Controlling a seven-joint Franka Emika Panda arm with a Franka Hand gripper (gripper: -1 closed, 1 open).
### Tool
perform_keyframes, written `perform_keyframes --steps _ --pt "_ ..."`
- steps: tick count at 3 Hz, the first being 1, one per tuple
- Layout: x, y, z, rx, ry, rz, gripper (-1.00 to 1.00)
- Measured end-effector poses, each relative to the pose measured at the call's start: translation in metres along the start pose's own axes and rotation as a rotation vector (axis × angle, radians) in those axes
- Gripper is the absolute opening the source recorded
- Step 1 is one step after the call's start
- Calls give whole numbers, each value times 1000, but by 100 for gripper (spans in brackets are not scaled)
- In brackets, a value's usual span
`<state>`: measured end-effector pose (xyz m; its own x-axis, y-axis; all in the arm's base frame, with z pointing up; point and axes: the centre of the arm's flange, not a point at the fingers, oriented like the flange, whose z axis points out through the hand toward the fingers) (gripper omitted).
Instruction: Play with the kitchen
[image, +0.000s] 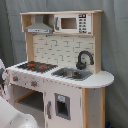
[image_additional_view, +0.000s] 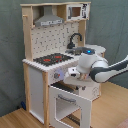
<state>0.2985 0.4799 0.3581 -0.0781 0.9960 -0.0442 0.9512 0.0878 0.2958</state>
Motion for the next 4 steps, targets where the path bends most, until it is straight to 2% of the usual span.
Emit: perform_keyframes --steps 2,3,4 --pt "-9 3 -50 -58 -49 4 -100" --pt "-13 1 -67 -93 -85 5 -100" --pt "-20 3 -81 -145 -153 -2 -100"
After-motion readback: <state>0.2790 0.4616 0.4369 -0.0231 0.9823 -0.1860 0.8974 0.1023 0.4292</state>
